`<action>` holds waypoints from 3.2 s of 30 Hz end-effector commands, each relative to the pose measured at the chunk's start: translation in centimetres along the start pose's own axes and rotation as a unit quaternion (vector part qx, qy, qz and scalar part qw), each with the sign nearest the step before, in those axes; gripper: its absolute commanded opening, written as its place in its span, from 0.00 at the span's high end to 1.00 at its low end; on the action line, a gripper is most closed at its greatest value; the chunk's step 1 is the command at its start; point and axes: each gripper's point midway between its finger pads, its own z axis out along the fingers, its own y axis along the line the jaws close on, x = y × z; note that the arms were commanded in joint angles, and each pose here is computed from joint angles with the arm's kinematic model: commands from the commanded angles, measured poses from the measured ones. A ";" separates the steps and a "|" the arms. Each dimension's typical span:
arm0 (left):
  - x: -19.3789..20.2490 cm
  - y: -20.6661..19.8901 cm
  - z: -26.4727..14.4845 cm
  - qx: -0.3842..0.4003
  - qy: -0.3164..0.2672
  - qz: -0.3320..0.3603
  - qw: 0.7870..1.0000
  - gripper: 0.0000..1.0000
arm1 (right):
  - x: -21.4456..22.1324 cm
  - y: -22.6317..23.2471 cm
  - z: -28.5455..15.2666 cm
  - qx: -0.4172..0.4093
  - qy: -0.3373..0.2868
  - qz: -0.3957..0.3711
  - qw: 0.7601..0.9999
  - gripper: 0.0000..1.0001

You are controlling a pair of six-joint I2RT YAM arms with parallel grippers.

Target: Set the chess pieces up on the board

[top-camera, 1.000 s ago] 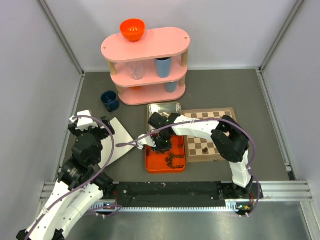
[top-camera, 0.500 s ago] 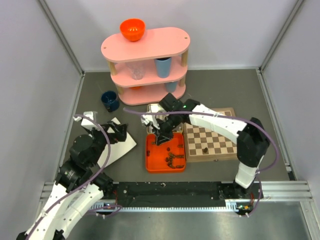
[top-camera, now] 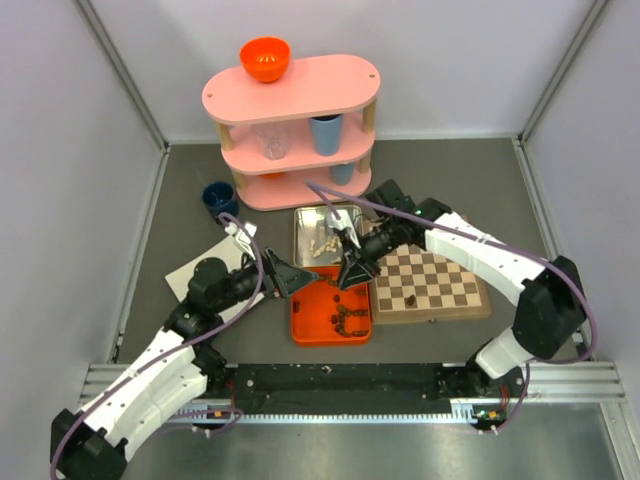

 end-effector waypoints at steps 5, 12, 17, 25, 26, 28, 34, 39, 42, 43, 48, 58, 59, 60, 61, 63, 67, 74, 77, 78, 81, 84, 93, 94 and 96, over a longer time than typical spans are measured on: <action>-1.2 -4.8 0.5 0.111 -0.008 -0.003 0.994 0.04 | -2.2 1.0 -2.4 0.010 -0.069 -0.028 0.997 0.96; -1.0 -4.1 1.5 0.086 -0.005 -0.005 0.996 0.05 | -2.2 0.7 -2.1 0.006 -0.070 -0.018 0.997 0.96; -0.6 -4.2 2.2 0.076 0.005 -0.002 0.997 0.09 | -2.1 0.5 -2.0 0.005 -0.072 -0.013 0.997 0.96; 0.8 -3.8 4.2 0.031 0.037 0.019 0.999 0.23 | -2.0 0.4 -1.8 0.005 -0.072 -0.010 0.997 0.95; 1.0 -3.6 4.5 0.025 0.041 0.019 0.999 0.24 | -2.0 0.4 -1.9 0.006 -0.073 -0.011 0.997 0.95; 1.1 -3.8 4.8 0.027 0.045 0.024 0.998 0.30 | -2.0 0.5 -1.8 0.005 -0.073 -0.012 0.997 0.95; 1.4 -3.6 5.4 0.015 0.052 0.030 0.998 0.47 | -1.8 0.4 -1.9 0.009 -0.072 -0.013 0.997 0.95; 1.3 -3.6 5.4 0.009 0.053 0.035 0.998 0.60 | -1.8 0.4 -1.9 0.010 -0.073 -0.014 0.997 0.94; 1.3 -3.6 5.4 0.010 0.055 0.037 0.998 0.67 | -1.7 0.5 -1.8 0.009 -0.072 -0.013 0.997 0.94; 1.3 -3.7 5.4 0.010 0.055 0.037 0.998 0.71 | -1.7 0.4 -1.8 0.010 -0.072 -0.013 0.997 0.94; 1.5 -3.8 5.4 0.014 0.061 0.039 0.997 0.75 | -1.7 0.3 -1.9 0.014 -0.071 -0.014 0.997 0.94; 1.6 -4.0 4.9 0.017 0.063 0.044 0.997 0.63 | -1.6 -0.2 -1.9 0.026 -0.067 -0.011 0.997 0.93; 1.7 -4.1 4.9 0.018 0.063 0.045 0.997 0.63 | -1.5 -0.2 -1.9 0.027 -0.065 -0.011 0.997 0.92; 1.6 -4.1 4.8 0.018 0.062 0.045 0.997 0.63 | -1.5 -0.2 -1.9 0.028 -0.065 -0.011 0.997 0.92; 1.6 -4.1 4.8 0.018 0.062 0.045 0.997 0.64 | -1.6 -0.2 -2.0 0.029 -0.066 -0.012 0.997 0.92; 1.6 -4.0 4.8 0.017 0.062 0.045 0.997 0.65 | -1.5 -0.2 -1.9 0.029 -0.066 -0.012 0.997 0.92; 1.7 -4.0 4.8 0.018 0.063 0.045 0.997 0.70 | -1.5 -0.2 -1.9 0.029 -0.066 -0.011 0.997 0.92; 1.6 -4.5 4.9 0.025 0.066 0.049 0.996 0.95 | -1.4 -0.2 -1.8 0.029 -0.067 -0.011 0.997 0.89; 1.5 -4.5 4.9 0.025 0.066 0.049 0.996 1.00 | -1.3 -0.3 -1.8 0.029 -0.067 -0.010 0.997 0.86; 1.6 -4.5 5.0 0.025 0.066 0.049 0.996 1.00 | -1.3 -0.3 -1.8 0.031 -0.066 -0.010 0.997 0.84; 1.4 -4.3 4.8 0.017 0.064 0.053 0.996 1.00 | -1.1 -0.6 -2.0 0.043 -0.061 -0.014 0.997 0.66; 1.1 -3.7 4.4 -0.007 0.062 0.066 0.996 1.00 | -0.7 -1.6 -3.1 0.090 -0.047 -0.032 0.994 0.34; 0.9 -4.2 4.4 -0.028 0.087 0.098 0.991 1.00 | -0.6 -4.7 -15.2 0.259 -0.127 0.008 0.957 0.16; 0.6 -5.1 4.8 -0.021 0.088 0.105 0.990 1.00 | 0.1 -6.1 -18.1 0.309 -0.140 0.023 0.940 0.16; 1.9 -5.1 6.0 -0.032 0.111 0.114 0.987 1.00 | 1.8 -7.0 -21.2 0.380 -0.163 0.086 0.906 0.16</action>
